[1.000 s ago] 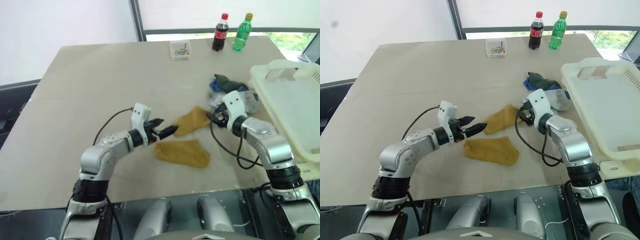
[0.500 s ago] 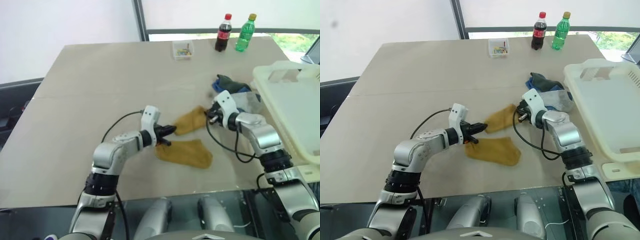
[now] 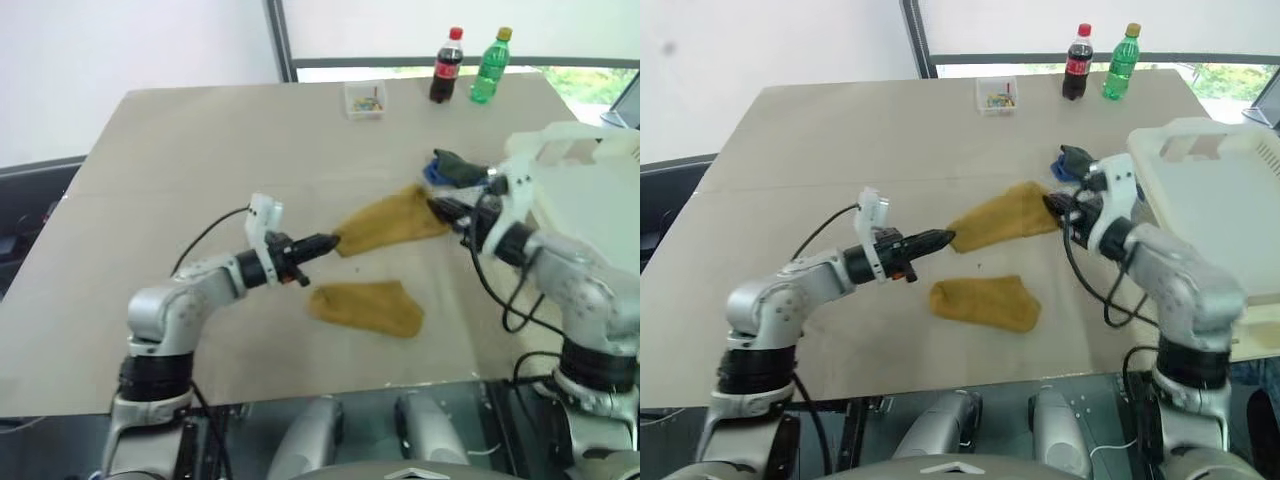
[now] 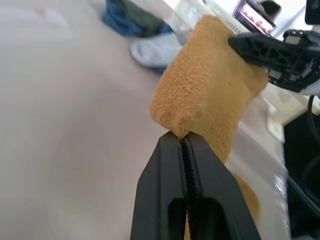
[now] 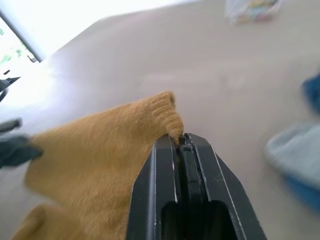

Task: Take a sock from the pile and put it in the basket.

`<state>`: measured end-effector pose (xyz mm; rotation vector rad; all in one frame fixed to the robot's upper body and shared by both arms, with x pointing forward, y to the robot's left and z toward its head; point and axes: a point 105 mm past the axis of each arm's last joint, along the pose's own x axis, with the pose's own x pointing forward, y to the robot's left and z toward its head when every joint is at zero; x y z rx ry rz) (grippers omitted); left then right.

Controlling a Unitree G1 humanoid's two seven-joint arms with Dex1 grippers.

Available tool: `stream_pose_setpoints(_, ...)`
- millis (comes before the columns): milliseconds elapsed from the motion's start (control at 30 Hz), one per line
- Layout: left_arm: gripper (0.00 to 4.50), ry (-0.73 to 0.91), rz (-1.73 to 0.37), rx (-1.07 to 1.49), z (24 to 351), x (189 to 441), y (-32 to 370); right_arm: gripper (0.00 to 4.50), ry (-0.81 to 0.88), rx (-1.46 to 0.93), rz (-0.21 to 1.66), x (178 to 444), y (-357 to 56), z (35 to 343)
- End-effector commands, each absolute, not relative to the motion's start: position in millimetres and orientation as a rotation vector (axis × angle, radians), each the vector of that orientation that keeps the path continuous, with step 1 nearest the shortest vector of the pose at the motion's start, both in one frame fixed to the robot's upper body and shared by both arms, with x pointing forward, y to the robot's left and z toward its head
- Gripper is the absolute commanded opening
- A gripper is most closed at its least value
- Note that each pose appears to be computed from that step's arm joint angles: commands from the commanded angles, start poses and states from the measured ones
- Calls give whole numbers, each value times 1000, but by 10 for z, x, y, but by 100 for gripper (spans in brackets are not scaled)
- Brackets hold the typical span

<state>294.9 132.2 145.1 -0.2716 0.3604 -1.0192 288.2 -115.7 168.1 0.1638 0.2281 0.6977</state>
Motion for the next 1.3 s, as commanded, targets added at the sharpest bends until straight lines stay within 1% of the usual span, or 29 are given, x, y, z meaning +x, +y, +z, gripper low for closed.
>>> stream_pose_setpoints(33,0,399,-1139,-234,1498,2774,1303,6,205,159,697,2613,-1068,1711)
stream_pose_setpoints(167,0,439,-1135,-195,1441,2811,1345,6,236,167,676,2467,-979,1602)
stream_pose_setpoints(333,0,521,-1126,-86,1270,2827,1376,6,324,94,656,2388,-962,1333)
stream_pose_setpoints(700,0,557,-1121,-19,1240,2820,1456,6,337,68,651,2345,-946,1190)
stream_pose_setpoints(967,0,607,-1126,8,1149,2795,1458,6,375,71,631,2355,-934,992)
stream_pose_setpoints(1067,96,599,-1116,42,1108,2821,1444,0,397,75,623,2351,-931,888)
stream_pose_setpoints(1167,220,585,-1089,66,1079,2865,1439,0,415,60,616,2342,-937,788)
stream_pose_setpoints(1200,265,584,-1088,66,1076,2868,1437,0,416,57,615,2339,-939,774)
stream_pose_setpoints(1233,321,583,-1091,70,1077,2869,1434,0,406,56,623,2337,-935,781)
stream_pose_setpoints(1267,364,578,-1087,72,1084,2878,1439,0,395,61,627,2342,-937,797)
stream_pose_setpoints(1300,422,576,-1086,71,1098,2885,1453,53,380,71,639,2341,-933,829)
